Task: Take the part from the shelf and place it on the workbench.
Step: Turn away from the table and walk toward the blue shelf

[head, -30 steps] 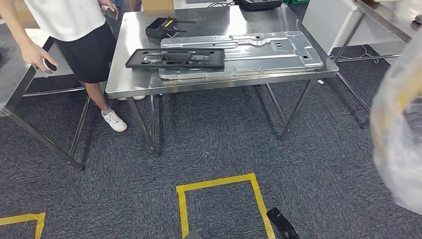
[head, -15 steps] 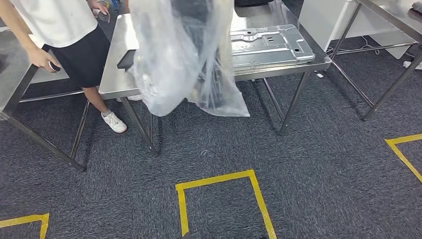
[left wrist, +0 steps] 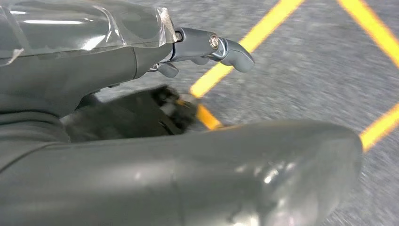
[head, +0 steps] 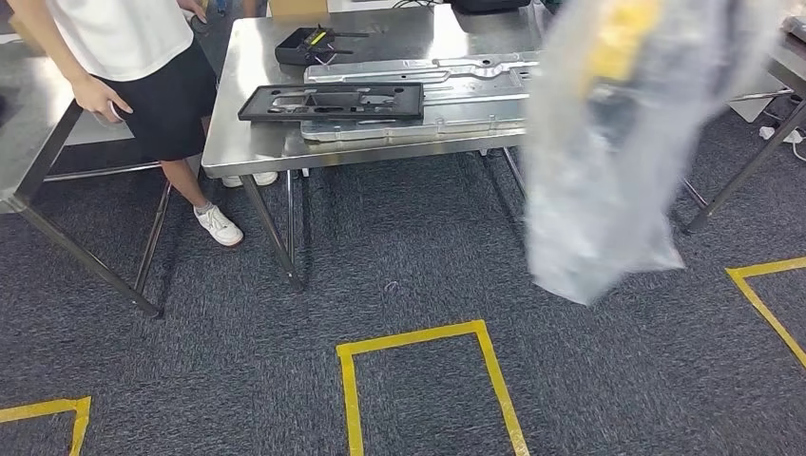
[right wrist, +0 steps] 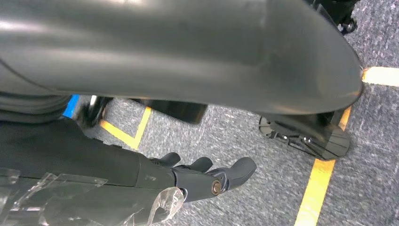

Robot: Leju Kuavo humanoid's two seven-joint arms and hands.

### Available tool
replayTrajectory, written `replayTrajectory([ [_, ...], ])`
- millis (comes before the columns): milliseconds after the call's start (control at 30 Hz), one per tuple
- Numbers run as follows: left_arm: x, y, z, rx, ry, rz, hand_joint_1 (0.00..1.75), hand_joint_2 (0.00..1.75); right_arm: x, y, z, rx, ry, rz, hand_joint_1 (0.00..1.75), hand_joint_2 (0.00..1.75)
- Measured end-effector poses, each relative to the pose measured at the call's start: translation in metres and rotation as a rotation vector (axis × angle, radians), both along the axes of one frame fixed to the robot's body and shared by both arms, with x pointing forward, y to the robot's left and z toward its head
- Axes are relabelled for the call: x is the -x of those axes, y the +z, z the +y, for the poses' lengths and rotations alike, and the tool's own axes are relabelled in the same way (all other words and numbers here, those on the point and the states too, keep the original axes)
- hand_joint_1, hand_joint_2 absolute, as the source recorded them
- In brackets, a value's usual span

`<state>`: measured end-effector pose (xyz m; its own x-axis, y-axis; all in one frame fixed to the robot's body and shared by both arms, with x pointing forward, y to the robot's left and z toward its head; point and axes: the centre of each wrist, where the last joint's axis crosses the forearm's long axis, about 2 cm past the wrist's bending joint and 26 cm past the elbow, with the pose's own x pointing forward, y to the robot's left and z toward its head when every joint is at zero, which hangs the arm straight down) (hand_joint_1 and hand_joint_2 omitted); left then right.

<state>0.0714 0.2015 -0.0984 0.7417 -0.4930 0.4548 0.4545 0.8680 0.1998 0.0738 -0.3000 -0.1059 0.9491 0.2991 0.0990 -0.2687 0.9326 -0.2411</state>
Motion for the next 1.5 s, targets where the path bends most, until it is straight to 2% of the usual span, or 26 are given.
replayTrajectory([
  [200,0.005,-0.004,0.018,-0.050,0.066,0.100,0.00,0.00,0.005,-0.001,0.011,-0.026,0.000,0.025,0.00,0.00],
  [467,0.006,-0.006,0.034,-0.093,0.121,0.166,0.00,0.00,0.005,-0.001,0.018,-0.037,0.000,0.032,0.00,0.00],
  [833,0.006,-0.007,0.043,-0.105,0.145,0.169,0.00,0.00,0.006,-0.001,0.022,-0.040,0.001,0.032,0.00,0.00],
  [1500,0.006,-0.007,0.043,-0.097,0.138,0.166,0.00,0.00,0.006,-0.001,0.025,-0.049,0.005,0.017,0.00,0.00],
])
